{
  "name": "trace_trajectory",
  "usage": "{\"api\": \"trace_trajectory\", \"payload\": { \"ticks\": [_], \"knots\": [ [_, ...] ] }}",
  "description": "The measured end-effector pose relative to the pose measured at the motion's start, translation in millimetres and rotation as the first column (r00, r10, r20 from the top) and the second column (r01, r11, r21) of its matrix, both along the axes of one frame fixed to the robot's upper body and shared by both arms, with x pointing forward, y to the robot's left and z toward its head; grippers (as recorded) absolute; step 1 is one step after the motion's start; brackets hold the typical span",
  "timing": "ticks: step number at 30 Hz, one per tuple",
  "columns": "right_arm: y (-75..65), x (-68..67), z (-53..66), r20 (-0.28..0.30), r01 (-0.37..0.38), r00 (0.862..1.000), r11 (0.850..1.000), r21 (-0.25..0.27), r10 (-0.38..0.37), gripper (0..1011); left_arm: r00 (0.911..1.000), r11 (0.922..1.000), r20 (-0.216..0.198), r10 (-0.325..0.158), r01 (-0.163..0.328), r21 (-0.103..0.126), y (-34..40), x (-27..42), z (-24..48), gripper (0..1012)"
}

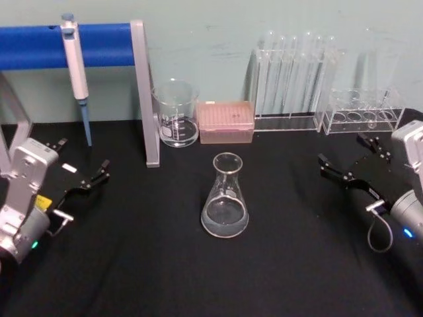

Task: Grasp the erlenmeyer flask with one hand, shake it three times, then place it back.

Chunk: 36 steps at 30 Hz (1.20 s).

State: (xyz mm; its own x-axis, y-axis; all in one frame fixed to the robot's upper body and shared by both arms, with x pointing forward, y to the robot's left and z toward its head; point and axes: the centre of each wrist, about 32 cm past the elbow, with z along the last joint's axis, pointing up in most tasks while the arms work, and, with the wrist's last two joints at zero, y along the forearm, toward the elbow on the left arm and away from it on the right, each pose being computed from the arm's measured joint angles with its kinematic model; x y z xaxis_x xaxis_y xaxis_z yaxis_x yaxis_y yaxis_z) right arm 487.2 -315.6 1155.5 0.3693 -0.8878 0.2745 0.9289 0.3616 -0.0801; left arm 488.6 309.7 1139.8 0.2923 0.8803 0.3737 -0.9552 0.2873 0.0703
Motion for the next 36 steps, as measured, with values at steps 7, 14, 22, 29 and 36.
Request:
{"api": "trace_trajectory", "payload": {
  "ticks": [7, 14, 22, 29, 36],
  "knots": [
    [-1.5, -1.5, 13.9, -0.080, -0.114, 0.989, 0.990, 0.087, 0.122, 1003, 1.0000, 1.0000, 0.000, 0.000, 0.000, 0.000, 0.0, 0.0, 0.0, 1001],
    [3.3, -2.3, 21.8, -0.127, -0.231, 0.960, 0.962, 0.147, 0.250, 1003, 1.0000, 1.0000, 0.000, 0.000, 0.000, 0.000, 0.0, 0.0, 0.0, 1001],
    [17.4, -1.8, 27.7, -0.146, -0.369, 0.906, 0.911, 0.185, 0.397, 1003, 1.0000, 1.0000, 0.000, 0.000, 0.000, 0.000, 0.0, 0.0, 0.0, 1001],
    [32.0, 2.5, 28.0, -0.154, -0.436, 0.870, 0.877, 0.202, 0.468, 1003, 1.0000, 1.0000, 0.000, 0.000, 0.000, 0.000, 0.0, 0.0, 0.0, 1001],
    [47.3, 10.5, 25.9, -0.158, -0.472, 0.849, 0.857, 0.205, 0.505, 1003, 1.0000, 1.0000, 0.000, 0.000, 0.000, 0.000, 0.0, 0.0, 0.0, 1001]
  ]
}}
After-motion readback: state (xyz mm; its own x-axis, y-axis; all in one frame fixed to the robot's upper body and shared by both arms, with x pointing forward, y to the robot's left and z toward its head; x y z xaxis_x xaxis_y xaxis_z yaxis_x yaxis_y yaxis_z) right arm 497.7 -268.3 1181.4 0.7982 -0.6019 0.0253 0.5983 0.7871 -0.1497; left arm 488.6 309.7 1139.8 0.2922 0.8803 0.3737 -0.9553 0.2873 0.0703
